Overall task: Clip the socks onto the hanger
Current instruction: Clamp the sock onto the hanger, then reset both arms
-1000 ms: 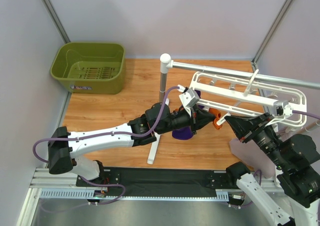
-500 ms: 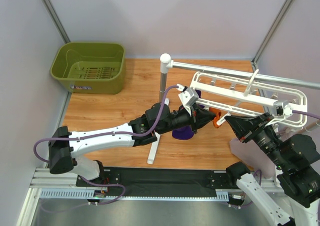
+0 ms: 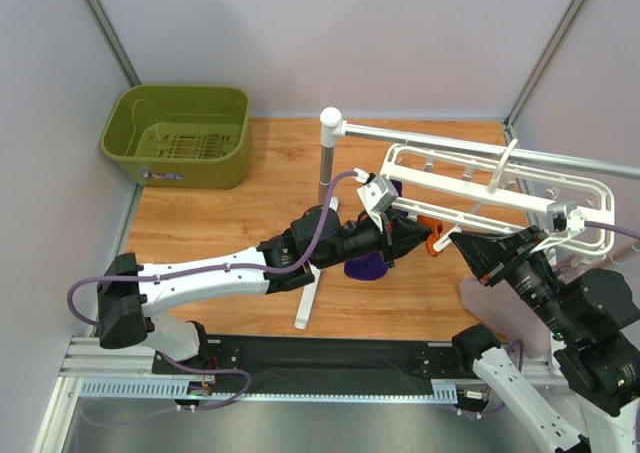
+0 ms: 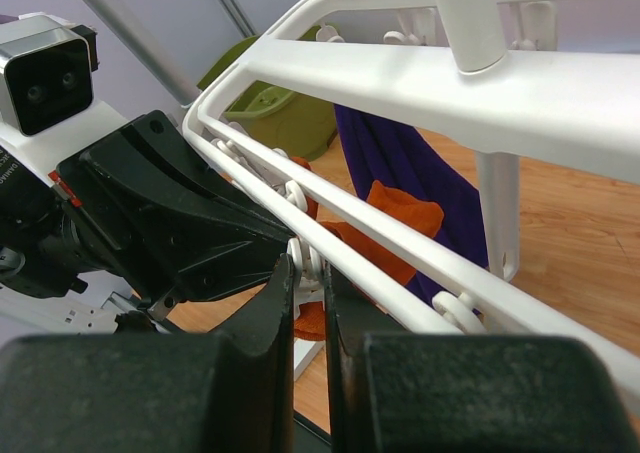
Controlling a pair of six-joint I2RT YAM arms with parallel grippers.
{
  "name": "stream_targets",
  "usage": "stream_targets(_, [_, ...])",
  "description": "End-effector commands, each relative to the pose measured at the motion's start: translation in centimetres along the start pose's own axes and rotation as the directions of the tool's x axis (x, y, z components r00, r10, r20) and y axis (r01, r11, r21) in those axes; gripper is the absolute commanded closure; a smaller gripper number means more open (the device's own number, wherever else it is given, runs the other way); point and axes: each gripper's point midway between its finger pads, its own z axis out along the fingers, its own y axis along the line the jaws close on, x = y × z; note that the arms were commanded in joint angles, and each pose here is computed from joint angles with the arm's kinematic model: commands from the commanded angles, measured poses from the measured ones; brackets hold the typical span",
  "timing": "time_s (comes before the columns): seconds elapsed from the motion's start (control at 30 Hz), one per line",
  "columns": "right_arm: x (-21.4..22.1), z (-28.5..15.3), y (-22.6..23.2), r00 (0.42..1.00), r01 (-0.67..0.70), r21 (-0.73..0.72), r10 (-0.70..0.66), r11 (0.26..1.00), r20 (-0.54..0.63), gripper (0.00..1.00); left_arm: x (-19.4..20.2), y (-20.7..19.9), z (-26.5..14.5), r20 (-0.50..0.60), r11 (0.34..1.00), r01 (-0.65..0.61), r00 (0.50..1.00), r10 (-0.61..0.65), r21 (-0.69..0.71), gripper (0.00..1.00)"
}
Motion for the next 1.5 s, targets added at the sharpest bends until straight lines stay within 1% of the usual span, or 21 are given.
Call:
stream_targets(0.0, [3.3,-0.4,-0.4,0.99,-0.02,0.004,0.021,1.0,-0.142,0.9,-2.9,-1.0,0.4,0.073,0.999,-0.003,0.997,0.0,0.034,1.0])
stream_targets(0.1, [3.2,-0.4,-0.2,0.99,-0.025,-0.001,0.025,1.0,-0.142,0.79,-3.0,-1.0,0.4,0.075,0.999,-0.003,0.997,0.0,0.033,1.0])
stream_targets(0.13, [3.2,-0.4,-0.2,0.99,-0.027,-0.001,0.026,1.0,-0.142,0.72,-2.9,-1.0,0.3,0.076,1.0,-0.001,0.997,-0.001,0.031,1.0])
stream_targets(0.2, [3.0,-0.5,-0.1,0.99,-0.029,-0.006,0.028,1.0,-0.136,0.66,-2.8,-1.0,0.4,0.074,1.0,0.002,0.997,-0.005,0.031,1.0])
stream_targets(0.23, [3.0,-0.6,-0.1,0.991,-0.028,-0.005,0.027,1.0,-0.134,0.6,-2.8,-0.9,0.4,0.074,1.0,0.002,0.997,-0.004,0.031,1.0])
stream_targets(0.3, [3.0,-0.6,-0.1,0.991,-0.029,-0.006,0.027,1.0,-0.135,0.58,-2.8,-1.0,0.5,0.074,0.999,0.005,0.997,-0.007,0.035,1.0])
stream_targets(0.37, [3.0,-0.6,-0.1,0.99,-0.029,-0.004,0.028,1.0,-0.135,0.54,-2.7,-1.0,0.6,0.072,0.999,0.006,0.997,-0.009,0.037,1.0])
stream_targets(0.4, [2.8,-0.8,0.0,0.991,-0.026,-0.007,0.025,1.0,-0.131,0.49,-2.8,-1.0,0.6,0.074,0.999,0.006,0.997,-0.009,0.035,1.0])
stream_targets(0.5, [2.6,-1.0,0.1,0.992,-0.026,-0.004,0.025,1.0,-0.127,0.43,-2.5,-0.9,0.5,0.066,0.999,0.007,0.998,-0.009,0.032,1.0])
stream_targets(0.6, [2.2,-1.6,0.1,0.993,-0.02,0.005,0.021,1.0,-0.115,0.33,-2.2,-0.8,0.4,0.045,1.0,0.004,0.999,-0.005,0.027,1.0])
stream_targets(0.63, [2.2,-1.7,-0.1,0.993,-0.022,0.019,0.024,1.0,-0.118,0.31,-2.0,-0.8,0.4,0.037,1.0,0.003,0.999,-0.004,0.026,0.98])
stream_targets(0.7, [2.0,-2.0,-0.1,0.993,-0.018,0.024,0.021,1.0,-0.115,0.28,-1.5,-0.7,0.3,0.016,1.0,0.009,1.0,-0.009,0.027,0.83])
stream_targets(0.73, [1.9,-2.3,-0.1,0.993,-0.018,0.026,0.021,0.999,-0.114,0.27,-1.3,-0.9,0.2,0.009,0.999,0.009,1.0,-0.009,0.033,0.65])
stream_targets(0.77, [1.7,-2.4,-0.1,0.994,-0.018,0.035,0.022,0.999,-0.107,0.27,-1.2,-0.9,0.1,0.001,0.999,0.017,1.0,-0.017,0.031,0.41])
stream_targets(0.83, [1.3,-2.9,-0.1,0.995,-0.024,0.047,0.028,0.999,-0.096,0.25,-1.2,-1.1,-0.2,0.0,0.999,0.016,1.0,-0.016,0.043,0.21])
stream_targets(0.87, [1.2,-3.1,-0.1,0.995,-0.027,0.053,0.031,0.998,-0.093,0.25,-1.2,-1.1,-0.3,0.001,0.999,0.014,1.0,-0.014,0.045,0.17])
stream_targets(0.93, [0.6,-3.7,0.0,0.997,-0.032,0.061,0.036,0.998,-0.075,0.25,-1.1,-0.9,-0.8,0.005,0.999,0.016,1.0,-0.016,0.034,0.01])
stream_targets(1.07, [-0.3,-4.6,0.2,0.998,-0.043,0.072,0.047,0.996,-0.048,0.24,-1.1,-0.7,-1.6,0.002,1.0,0.016,1.0,-0.016,0.019,0.0])
stream_targets(1.3, [0.3,-5.3,0.4,0.995,-0.056,0.071,0.061,0.996,-0.083,0.23,-0.4,-2.1,-3.9,-0.03,0.993,0.084,0.996,-0.082,0.078,0.0])
stream_targets(1.43, [2.1,-5.7,0.5,0.988,-0.076,0.05,0.082,0.996,-0.131,0.16,-1.0,-4.3,-6.1,-0.033,0.969,0.179,0.984,-0.176,0.169,0.0])
stream_targets(1.47, [2.5,-6.0,0.5,0.987,-0.084,0.043,0.089,0.996,-0.132,0.14,-0.3,-4.4,-6.6,-0.049,0.964,0.197,0.98,-0.191,0.177,0.0])
